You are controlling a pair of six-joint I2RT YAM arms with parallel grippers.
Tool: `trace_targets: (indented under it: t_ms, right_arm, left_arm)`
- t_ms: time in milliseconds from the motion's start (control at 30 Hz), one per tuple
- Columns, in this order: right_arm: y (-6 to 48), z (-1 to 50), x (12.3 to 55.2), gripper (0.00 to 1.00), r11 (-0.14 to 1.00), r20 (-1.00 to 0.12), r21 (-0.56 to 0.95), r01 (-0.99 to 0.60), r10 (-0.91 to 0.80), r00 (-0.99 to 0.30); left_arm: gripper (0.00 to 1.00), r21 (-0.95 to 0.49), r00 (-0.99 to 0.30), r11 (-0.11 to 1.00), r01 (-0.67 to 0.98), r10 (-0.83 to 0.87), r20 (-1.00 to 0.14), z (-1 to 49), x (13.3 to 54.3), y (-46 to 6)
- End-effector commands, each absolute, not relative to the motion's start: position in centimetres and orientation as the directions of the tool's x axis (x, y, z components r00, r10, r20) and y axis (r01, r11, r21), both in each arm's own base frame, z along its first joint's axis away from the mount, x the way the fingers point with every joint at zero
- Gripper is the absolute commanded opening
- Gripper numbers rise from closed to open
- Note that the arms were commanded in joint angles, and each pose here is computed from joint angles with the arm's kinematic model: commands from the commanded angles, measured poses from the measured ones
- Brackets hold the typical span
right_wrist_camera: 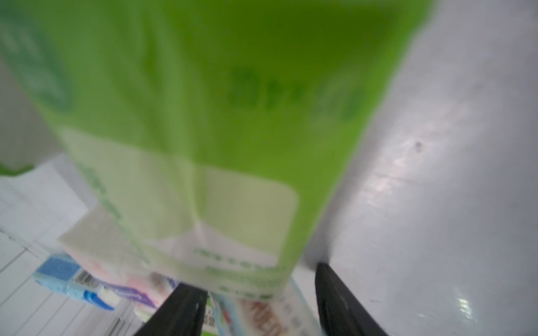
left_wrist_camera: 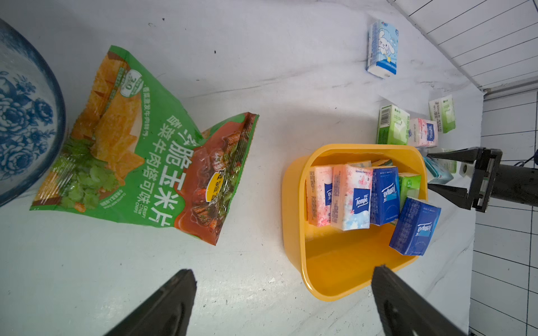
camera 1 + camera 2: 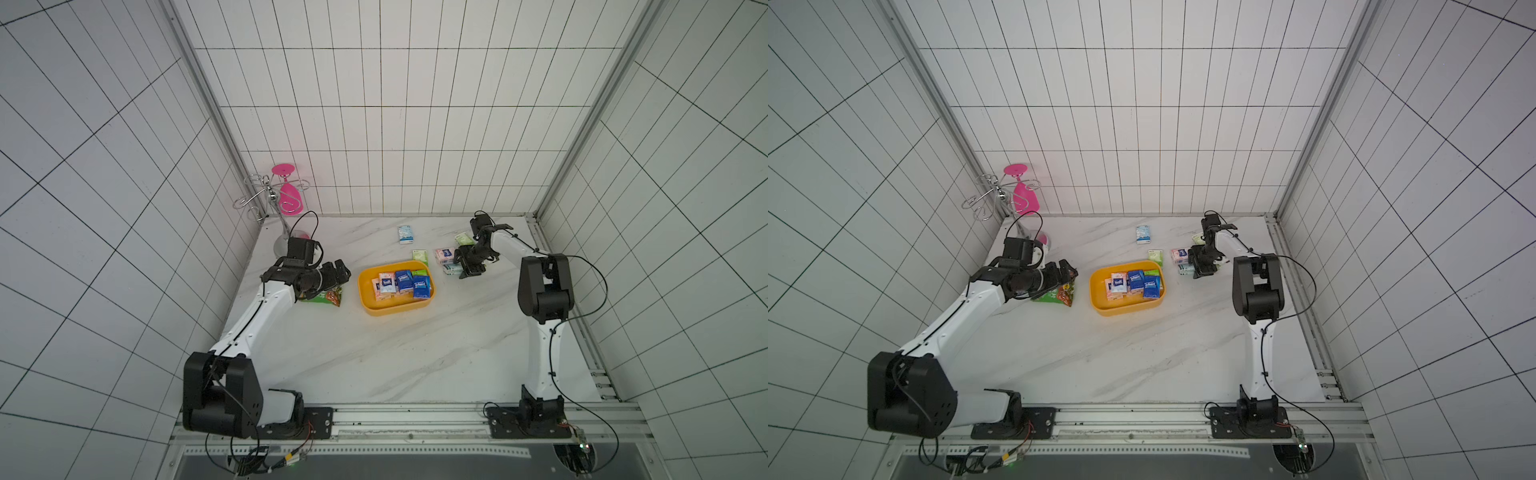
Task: Put the pocket tissues into the storage box
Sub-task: Pick up the pocket tissues from the center of the board.
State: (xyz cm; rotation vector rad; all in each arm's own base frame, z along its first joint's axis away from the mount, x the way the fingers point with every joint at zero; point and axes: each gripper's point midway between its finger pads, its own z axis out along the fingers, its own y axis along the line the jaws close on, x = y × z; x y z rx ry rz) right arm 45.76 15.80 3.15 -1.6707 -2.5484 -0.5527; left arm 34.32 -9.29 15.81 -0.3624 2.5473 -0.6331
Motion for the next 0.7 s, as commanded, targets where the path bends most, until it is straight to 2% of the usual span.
trace_targets:
  t_ms: [0, 67, 167, 333, 667]
  right_arm:
    - [14.7, 2.7, 45.8, 0.49, 0.365, 0.172, 0.256, 0.895, 0.894, -0.413]
    - [14.6, 3.2, 46.2, 0.34, 0.378, 0.154, 0.282, 0.882, 0.889, -0.431]
    - [14.6, 3.9, 46.3, 0.26, 0.403, 0.138, 0.304, 0.864, 0.878, -0.458]
    - [14.4, 6.4, 45.7, 0.26, 0.48, 0.086, 0.351, 0.804, 0.838, -0.538]
    - [16.3, 12.8, 41.9, 0.26, 0.736, -0.061, 0.443, 0.512, 0.594, -0.802]
  left_arm:
    - [0.97, -0.487, -0.84, 0.865, -0.123, -0.352, -0.414, 16.2, 34.0, -9.0]
    - [0.98, -0.488, -0.839, 0.864, -0.121, -0.352, -0.415, 16.3, 34.0, -9.0]
    - [0.97, -0.49, -0.838, 0.863, -0.12, -0.353, -0.416, 16.4, 34.0, -9.0]
    - [0.98, -0.494, -0.837, 0.862, -0.117, -0.353, -0.418, 16.5, 33.9, -9.1]
    - [0.97, -0.616, -0.838, 0.771, -0.164, -0.438, -0.325, 16.1, 34.5, -9.2]
